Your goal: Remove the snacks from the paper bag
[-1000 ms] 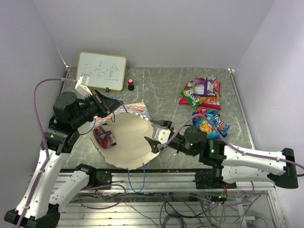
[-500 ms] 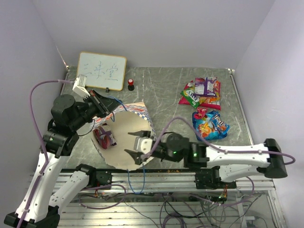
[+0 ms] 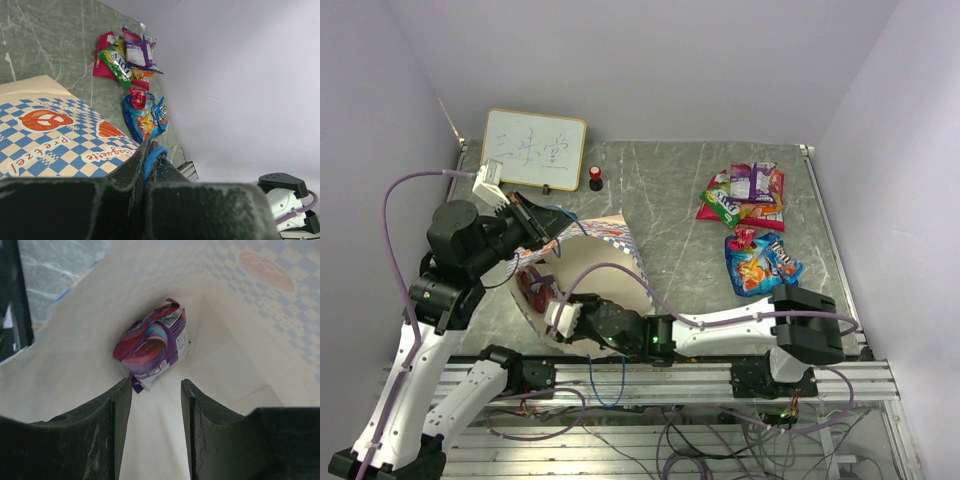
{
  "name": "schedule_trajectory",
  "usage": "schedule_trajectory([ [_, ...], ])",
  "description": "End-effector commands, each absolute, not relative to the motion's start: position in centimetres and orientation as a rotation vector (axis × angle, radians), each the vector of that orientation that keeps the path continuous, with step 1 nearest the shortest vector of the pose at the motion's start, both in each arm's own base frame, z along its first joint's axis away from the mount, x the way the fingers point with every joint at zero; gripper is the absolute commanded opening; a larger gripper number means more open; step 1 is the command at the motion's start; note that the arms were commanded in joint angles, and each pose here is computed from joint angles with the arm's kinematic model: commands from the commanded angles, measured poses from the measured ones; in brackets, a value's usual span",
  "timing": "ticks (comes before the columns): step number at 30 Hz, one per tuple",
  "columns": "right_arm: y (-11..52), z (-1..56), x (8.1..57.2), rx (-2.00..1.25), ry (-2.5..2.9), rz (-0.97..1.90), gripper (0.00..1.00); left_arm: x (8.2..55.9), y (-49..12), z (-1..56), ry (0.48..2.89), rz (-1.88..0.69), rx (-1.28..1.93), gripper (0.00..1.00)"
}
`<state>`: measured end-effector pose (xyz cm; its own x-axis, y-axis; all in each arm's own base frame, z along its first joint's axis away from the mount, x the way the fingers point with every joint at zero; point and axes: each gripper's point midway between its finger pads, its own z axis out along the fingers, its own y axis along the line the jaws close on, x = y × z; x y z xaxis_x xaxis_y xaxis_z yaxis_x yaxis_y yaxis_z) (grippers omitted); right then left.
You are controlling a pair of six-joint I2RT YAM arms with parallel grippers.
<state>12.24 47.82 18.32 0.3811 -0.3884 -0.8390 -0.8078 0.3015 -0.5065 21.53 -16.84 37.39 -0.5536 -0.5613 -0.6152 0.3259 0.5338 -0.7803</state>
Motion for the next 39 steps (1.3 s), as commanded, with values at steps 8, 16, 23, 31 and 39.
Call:
schedule_trajectory([
  [8, 51.9, 19.2, 14.5, -1.047, 1.289, 0.573, 0.48, 19.1, -16.8, 38.4, 1.809, -1.205, -0.148, 0.07],
  [16, 53.6, 16.6, 15.9, -0.901, 1.421, 0.62, 0.6, 18.6, -17.0, 39.1, 1.819, -1.202, -0.083, 0.07],
  [23, 54.0, 14.0, 17.9, -0.811, 1.531, 0.63, 0.71, 18.4, -17.6, 38.8, 1.818, -1.247, -0.059, 0.07],
  [31, 55.4, 10.1, 18.7, -0.818, 1.637, 0.608, 0.78, 18.1, -18.0, 38.7, 1.83, -1.257, -0.01, 0.07],
  [39, 53.4, 7.9, 20.5, -0.794, 1.719, 0.513, 0.51, 17.8, -17.8, 38.7, 1.828, -1.244, -0.009, 0.07],
])
